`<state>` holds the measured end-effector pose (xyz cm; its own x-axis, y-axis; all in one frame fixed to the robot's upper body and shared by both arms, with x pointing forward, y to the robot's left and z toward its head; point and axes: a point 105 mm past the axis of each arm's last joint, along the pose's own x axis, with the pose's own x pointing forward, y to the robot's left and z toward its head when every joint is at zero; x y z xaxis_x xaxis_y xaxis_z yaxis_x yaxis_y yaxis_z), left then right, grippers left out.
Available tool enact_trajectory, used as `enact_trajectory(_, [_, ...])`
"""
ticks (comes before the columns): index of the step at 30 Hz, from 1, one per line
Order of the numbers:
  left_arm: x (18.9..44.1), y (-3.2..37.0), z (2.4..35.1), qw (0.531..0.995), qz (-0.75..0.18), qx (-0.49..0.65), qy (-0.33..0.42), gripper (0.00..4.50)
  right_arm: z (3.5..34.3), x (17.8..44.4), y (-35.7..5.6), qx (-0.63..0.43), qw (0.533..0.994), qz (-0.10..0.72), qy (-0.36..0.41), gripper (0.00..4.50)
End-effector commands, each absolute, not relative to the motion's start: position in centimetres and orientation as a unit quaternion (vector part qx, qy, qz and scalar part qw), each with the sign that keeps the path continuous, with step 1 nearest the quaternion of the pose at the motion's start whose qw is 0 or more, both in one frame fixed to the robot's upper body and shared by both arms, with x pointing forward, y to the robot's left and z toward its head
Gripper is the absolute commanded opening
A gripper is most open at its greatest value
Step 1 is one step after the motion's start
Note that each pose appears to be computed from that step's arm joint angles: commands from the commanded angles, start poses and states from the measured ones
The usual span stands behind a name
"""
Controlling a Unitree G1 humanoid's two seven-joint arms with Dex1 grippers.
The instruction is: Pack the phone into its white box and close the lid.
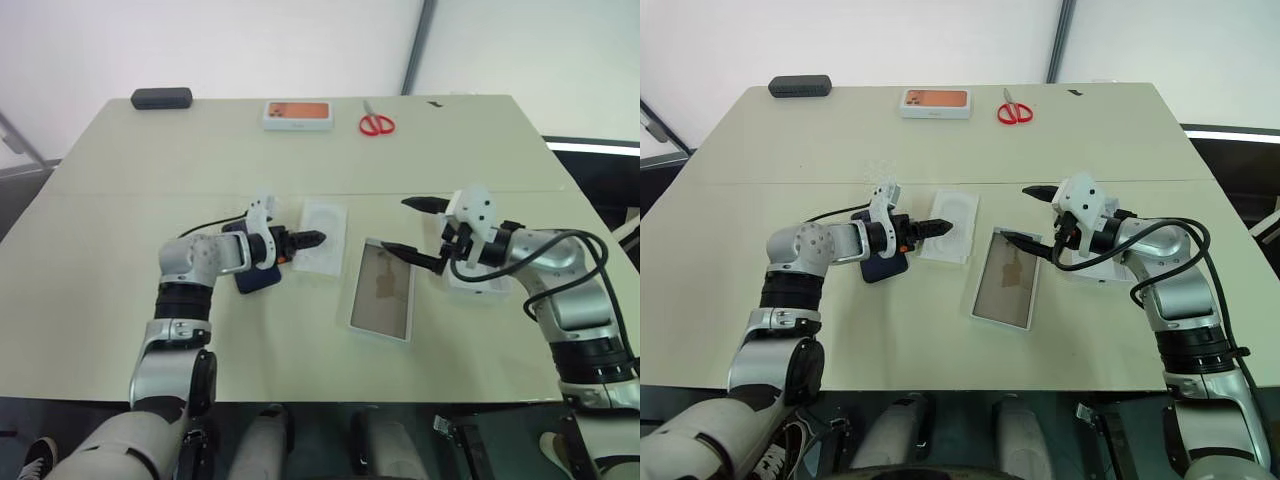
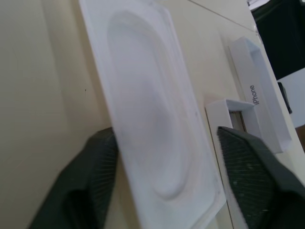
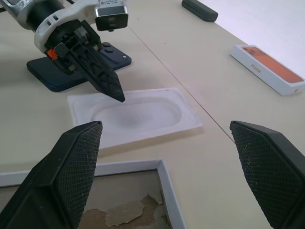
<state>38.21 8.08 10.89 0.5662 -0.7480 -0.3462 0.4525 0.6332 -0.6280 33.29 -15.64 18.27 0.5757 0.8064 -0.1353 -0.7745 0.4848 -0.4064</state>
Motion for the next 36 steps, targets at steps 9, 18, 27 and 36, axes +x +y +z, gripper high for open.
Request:
enact_trajectory(9, [38.1, 8.9, 12.2, 0.856, -0.345, -0.265, 0.277, 0.07, 18.1, 31.9, -16.0, -0.222, 0.85, 0.477, -0.031, 4.5])
enact_trajectory(18, [38.3, 10.1, 14.9, 0.865, -0.341, -0.287, 0.229, 0.07, 14.1, 25.9, -13.2, -0.14, 0.789, 0.591, 0.089, 4.5])
enact_trajectory(27, [38.1, 10.0, 15.6, 0.88, -0.336, -0.268, 0.204, 0.0, 10.0, 24.8, -12.7, -0.189, 0.753, 0.614, 0.139, 3.96])
enact_trajectory(36, [38.1, 10.1, 15.3, 0.877, -0.331, -0.279, 0.208, 0.0, 9.1, 26.4, -12.7, -0.266, 0.742, 0.602, 0.126, 0.03])
